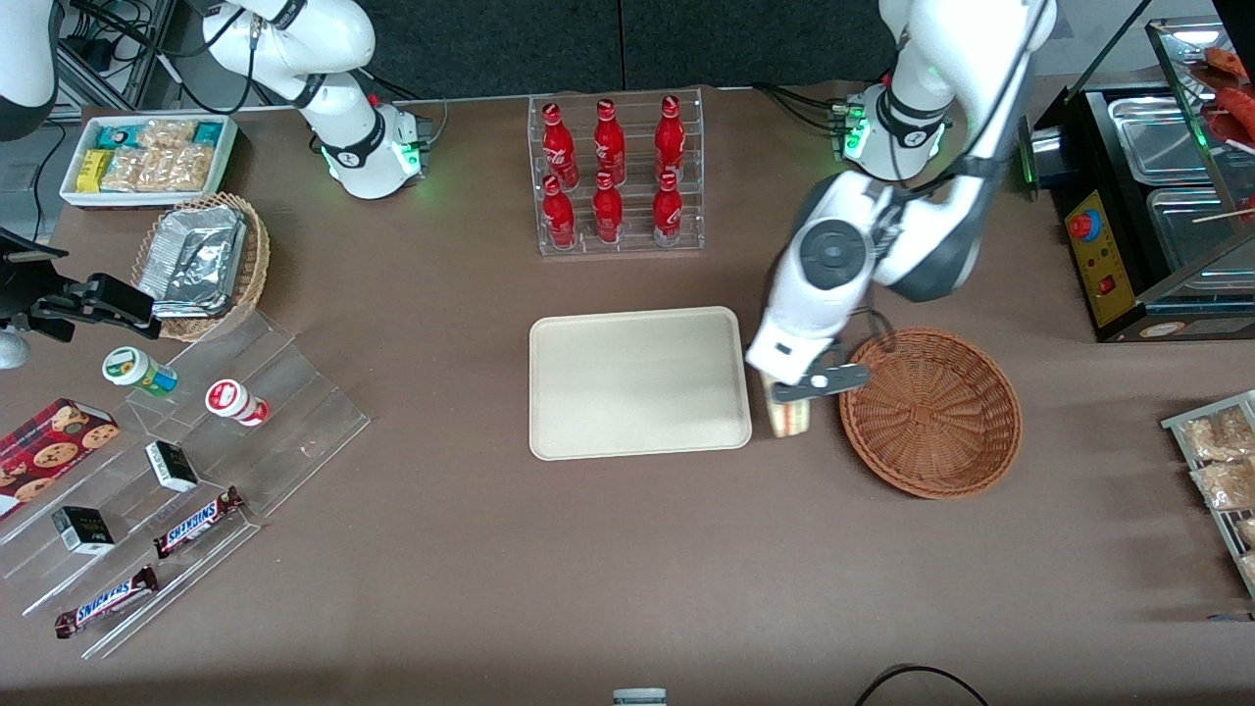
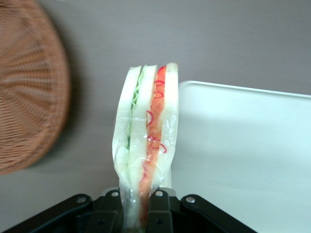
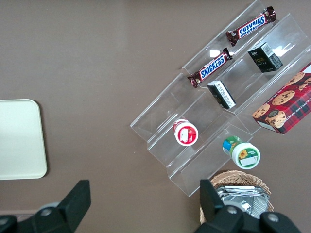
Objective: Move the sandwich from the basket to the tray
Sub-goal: 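Lift the sandwich and carry it with the left gripper over the tray, then lower the sandwich onto the cream tray and open the left gripper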
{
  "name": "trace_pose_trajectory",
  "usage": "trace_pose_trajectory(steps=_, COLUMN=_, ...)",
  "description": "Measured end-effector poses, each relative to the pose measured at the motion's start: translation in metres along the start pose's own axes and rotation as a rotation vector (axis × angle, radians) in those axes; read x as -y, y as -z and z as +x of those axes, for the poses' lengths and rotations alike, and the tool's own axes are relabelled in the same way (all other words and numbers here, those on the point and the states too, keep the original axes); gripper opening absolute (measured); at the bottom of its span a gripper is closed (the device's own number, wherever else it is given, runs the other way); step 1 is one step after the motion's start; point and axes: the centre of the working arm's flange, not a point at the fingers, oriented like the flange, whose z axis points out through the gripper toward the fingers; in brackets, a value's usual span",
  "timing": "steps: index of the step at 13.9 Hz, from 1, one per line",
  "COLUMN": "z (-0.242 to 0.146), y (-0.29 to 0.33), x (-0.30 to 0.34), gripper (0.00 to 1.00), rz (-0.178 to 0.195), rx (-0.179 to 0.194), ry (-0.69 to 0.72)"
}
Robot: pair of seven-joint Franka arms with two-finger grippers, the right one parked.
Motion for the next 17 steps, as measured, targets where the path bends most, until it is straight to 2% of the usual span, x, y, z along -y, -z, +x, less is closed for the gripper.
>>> trace_pose_trajectory(steps=2, z=-0.01, y=-0.01, x=-0.044, gripper=0.16, rz=-0.029, rx=0.016, ry=-0.02)
trace_pose_trajectory(steps=4, z=-0.019, y=-0.024, x=-0.078, gripper=0.16, rz=-0.033, rx=0.022, ry=-0.037)
trace_pose_trajectory(steps=10, z=-0.052, y=-0.07, x=-0.14, gripper=0.16, rz=-0.011, rx=0.041, ry=-0.103)
trace_pose_trajectory(steps=17, z=-0.065, y=-0.095, x=-0.16, gripper=0.15, rz=0.005, rx=0.053, ry=-0.129)
